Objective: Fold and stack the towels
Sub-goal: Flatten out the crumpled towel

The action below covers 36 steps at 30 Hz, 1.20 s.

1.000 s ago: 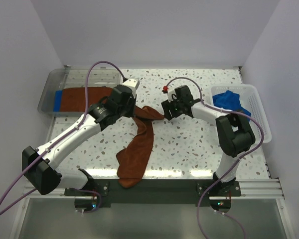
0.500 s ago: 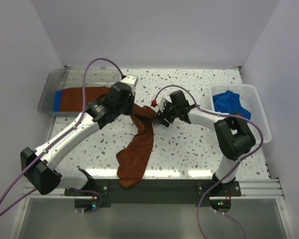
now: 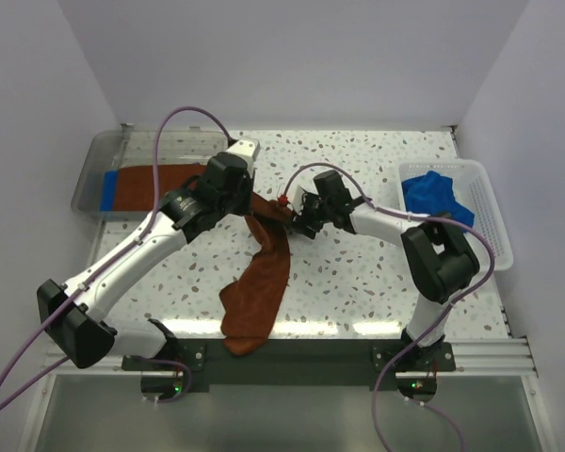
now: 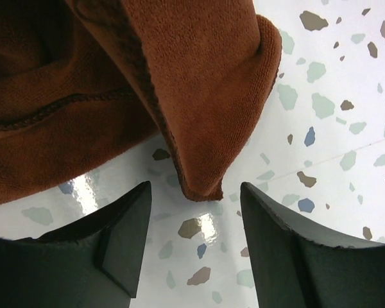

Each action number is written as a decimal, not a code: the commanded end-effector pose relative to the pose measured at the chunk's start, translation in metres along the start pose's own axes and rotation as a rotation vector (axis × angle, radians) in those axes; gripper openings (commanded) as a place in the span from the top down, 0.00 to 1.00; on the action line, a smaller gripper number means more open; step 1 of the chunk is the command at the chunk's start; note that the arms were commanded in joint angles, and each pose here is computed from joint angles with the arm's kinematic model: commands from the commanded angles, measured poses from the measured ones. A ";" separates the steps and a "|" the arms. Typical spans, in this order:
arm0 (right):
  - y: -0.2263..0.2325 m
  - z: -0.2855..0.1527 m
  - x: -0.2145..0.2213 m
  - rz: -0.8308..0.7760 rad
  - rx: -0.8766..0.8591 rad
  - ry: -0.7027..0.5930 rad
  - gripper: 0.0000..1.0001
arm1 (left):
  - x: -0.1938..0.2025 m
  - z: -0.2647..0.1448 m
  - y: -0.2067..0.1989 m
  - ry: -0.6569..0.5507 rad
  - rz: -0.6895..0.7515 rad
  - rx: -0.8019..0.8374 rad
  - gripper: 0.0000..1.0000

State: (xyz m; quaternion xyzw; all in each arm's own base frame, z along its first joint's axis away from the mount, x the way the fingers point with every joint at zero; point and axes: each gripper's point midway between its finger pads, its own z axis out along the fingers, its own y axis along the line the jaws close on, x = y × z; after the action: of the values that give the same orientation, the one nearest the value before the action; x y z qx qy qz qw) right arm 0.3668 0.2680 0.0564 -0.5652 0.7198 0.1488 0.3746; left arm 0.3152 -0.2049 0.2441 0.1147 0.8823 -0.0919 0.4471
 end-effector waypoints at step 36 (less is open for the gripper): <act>0.016 -0.200 -0.077 0.015 0.040 0.081 1.00 | -0.048 -0.075 -0.020 -0.231 0.142 0.240 1.00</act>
State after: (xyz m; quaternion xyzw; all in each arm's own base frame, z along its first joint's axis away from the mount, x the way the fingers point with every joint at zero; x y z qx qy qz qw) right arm 0.3146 0.2316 0.2097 -0.5561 0.7220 0.1413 0.3866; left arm 0.2884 -0.1987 0.2962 0.1683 0.8413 -0.1367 0.4951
